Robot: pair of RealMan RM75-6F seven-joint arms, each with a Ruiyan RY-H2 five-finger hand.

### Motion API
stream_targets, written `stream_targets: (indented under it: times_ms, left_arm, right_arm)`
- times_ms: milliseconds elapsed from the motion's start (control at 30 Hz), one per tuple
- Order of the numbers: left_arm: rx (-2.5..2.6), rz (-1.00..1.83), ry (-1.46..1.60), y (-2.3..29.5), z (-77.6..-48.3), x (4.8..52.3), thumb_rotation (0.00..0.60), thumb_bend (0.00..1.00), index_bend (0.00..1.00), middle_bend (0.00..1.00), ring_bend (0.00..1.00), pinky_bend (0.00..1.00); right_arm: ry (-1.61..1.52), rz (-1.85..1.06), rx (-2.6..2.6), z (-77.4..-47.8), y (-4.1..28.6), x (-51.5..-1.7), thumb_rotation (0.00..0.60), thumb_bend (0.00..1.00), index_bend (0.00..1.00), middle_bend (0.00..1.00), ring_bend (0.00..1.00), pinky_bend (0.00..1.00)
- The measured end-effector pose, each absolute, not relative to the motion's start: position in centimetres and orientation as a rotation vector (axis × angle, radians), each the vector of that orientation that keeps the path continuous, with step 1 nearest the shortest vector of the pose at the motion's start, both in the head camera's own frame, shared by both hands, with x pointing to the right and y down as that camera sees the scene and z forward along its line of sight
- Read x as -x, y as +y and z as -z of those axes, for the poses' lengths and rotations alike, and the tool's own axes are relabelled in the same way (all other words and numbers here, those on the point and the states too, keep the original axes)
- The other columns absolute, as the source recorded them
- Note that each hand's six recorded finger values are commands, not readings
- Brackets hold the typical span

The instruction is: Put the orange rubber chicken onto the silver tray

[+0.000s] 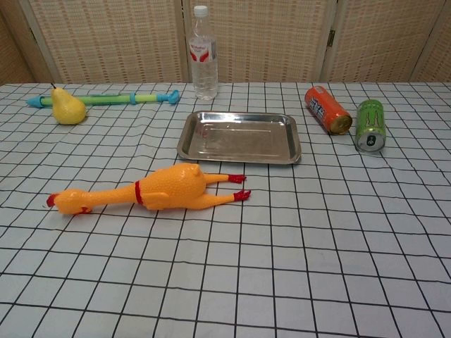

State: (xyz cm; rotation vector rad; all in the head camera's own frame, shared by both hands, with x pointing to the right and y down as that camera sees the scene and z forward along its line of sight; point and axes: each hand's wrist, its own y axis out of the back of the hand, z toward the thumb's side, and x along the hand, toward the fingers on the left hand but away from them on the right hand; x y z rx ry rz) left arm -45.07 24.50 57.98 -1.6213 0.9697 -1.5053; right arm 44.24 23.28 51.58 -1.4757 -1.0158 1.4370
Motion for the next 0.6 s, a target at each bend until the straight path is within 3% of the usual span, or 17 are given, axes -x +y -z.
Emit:
stream_targets:
  times_ms: [267, 600]
  left_arm:
    - [1.722, 1.475, 0.893, 24.7, -59.2, 42.9, 0.6, 0.4, 0.0, 0.0, 0.0, 0.11]
    - [1.894, 1.42, 0.499, 24.4, -64.7, 34.0, 0.6, 0.37, 0.0, 0.0, 0.0, 0.13]
  right_arm:
    - [-1.02, -1.43, 1.48, -51.6, 23.2, -44.0, 0.6, 0.2, 0.0, 0.0, 0.0, 0.0]
    - [-0.975, -1.457, 1.536, -53.1, 23.0, -43.6, 0.6, 0.2, 0.0, 0.0, 0.0, 0.0]
